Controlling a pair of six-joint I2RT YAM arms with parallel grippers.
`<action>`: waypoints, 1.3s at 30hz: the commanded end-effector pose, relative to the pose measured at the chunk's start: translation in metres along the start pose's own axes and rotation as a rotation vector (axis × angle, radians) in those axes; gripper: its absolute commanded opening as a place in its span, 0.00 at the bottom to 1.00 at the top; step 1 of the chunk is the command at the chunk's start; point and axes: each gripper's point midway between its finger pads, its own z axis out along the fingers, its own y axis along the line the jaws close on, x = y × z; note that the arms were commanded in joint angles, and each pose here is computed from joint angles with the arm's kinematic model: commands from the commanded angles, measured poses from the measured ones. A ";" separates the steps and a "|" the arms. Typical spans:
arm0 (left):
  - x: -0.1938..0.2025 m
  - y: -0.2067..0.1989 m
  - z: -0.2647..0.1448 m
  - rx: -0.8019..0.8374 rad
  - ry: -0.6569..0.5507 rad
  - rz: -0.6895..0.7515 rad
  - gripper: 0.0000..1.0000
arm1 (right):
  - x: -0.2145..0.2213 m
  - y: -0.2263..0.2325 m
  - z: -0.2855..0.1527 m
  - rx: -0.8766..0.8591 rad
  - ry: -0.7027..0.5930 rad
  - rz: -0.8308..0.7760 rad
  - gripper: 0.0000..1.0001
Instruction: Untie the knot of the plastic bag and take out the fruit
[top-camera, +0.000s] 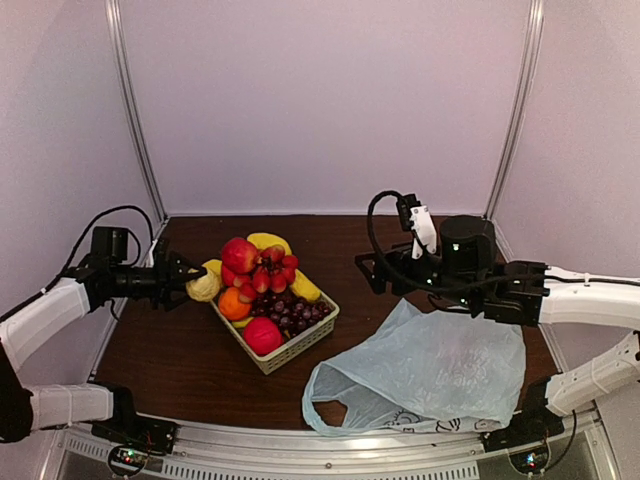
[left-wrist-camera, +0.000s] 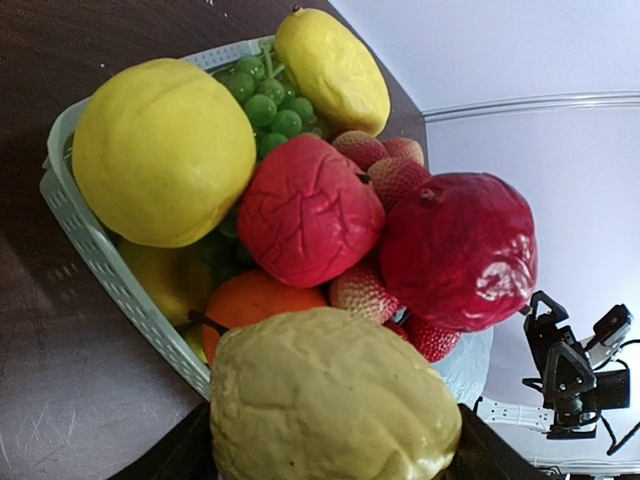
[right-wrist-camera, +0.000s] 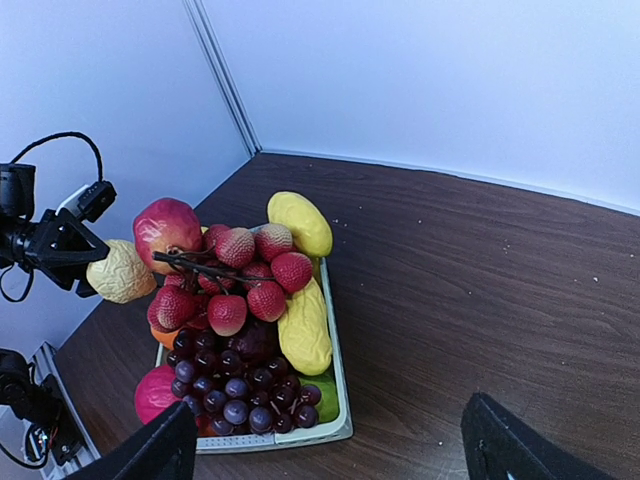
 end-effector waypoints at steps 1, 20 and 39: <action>-0.008 0.002 0.002 0.041 -0.022 0.027 0.47 | -0.007 0.001 -0.003 0.020 -0.011 -0.002 0.92; -0.015 0.025 0.013 0.018 -0.020 -0.047 0.47 | -0.005 -0.001 -0.007 0.043 -0.010 -0.010 0.92; -0.020 0.039 0.021 -0.005 -0.033 -0.106 0.53 | 0.001 -0.006 -0.011 0.067 -0.007 -0.014 0.92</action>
